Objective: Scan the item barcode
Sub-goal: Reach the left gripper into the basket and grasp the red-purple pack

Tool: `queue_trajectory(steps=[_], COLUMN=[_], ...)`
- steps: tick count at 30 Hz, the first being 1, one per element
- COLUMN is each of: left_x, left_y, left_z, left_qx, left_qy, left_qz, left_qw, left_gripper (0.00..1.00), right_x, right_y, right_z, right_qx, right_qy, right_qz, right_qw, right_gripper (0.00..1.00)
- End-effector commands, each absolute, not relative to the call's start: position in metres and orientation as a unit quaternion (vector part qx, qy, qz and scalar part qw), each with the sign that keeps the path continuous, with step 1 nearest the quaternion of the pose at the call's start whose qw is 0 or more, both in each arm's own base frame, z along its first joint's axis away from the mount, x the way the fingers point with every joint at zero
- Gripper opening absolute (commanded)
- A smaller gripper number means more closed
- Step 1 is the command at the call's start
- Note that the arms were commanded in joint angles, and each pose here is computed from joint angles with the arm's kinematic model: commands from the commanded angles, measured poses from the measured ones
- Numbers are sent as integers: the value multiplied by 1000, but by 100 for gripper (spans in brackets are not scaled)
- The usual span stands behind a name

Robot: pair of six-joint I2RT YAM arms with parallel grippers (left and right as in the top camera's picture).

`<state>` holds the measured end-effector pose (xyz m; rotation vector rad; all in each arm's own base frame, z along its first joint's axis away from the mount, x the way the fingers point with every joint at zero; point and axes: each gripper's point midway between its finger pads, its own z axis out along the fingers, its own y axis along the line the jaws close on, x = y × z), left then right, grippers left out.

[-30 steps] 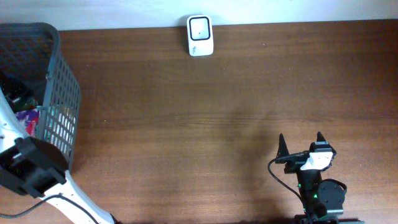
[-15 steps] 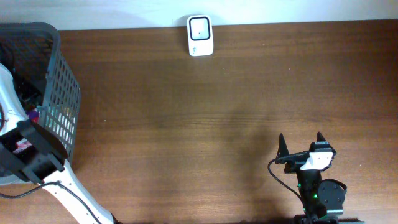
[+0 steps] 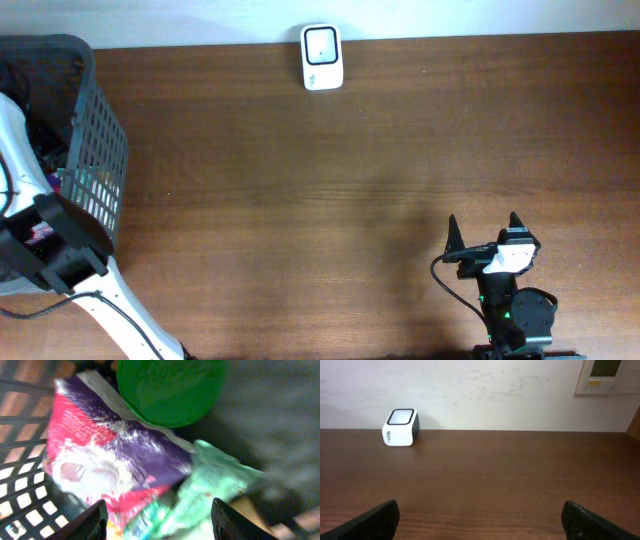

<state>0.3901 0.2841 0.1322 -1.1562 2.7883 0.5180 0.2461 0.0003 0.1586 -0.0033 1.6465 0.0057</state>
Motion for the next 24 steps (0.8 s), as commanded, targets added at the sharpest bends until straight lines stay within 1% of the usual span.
queue_trajectory(steps=[1,2,4,6,9,10,11,12,15,16,17,18,21,23,24], left_x=[381,371,354,344,327,317,312,307,298,295,292,291,297,301,308], left_y=[272,267,258,257,259,261,260,256,243,242,240,239,243,245,245], left_z=[233,242,232,216,173,152,137,120,75,62,51,48,47,53,64], left_qx=[-407,-407,-421,-421,-425,-427,-428,-425,-414,-406,-396,-396,-375,-376,-378], left_qy=[883,884,885,888,889,888,888,890,895,899,903,903,913,913,914], left_qz=[179,178,174,173,169,167,163,158,143,142,141,141,141,140,131], left_qw=[148,143,102,69,9,-18,-32,-50,-78,-81,-86,-87,-77,-70,-59], left_gripper=[71,72,73,74,74,73,68,58,62,62,59,59,48,47,44], right_x=[246,246,246,246,246,246,246,246,246,246,246,246,246,246,246], right_y=[1,1,1,1,1,1,1,1,1,1,1,1,1,1,1], right_z=[155,155,155,155,155,155,155,155,155,155,155,155,155,155,155], right_qx=[1,1,1,1,1,1,1,1,1,1,1,1,1,1,1], right_qy=[735,735,735,735,735,735,735,735,735,735,735,735,735,735,735], right_qz=[5,5,5,5,5,5,5,5,5,5,5,5,5,5,5], right_qw=[678,678,678,678,678,678,678,678,678,678,678,678,678,678,678], right_gripper=[99,99,99,99,99,99,99,99,99,99,99,99,99,99,99])
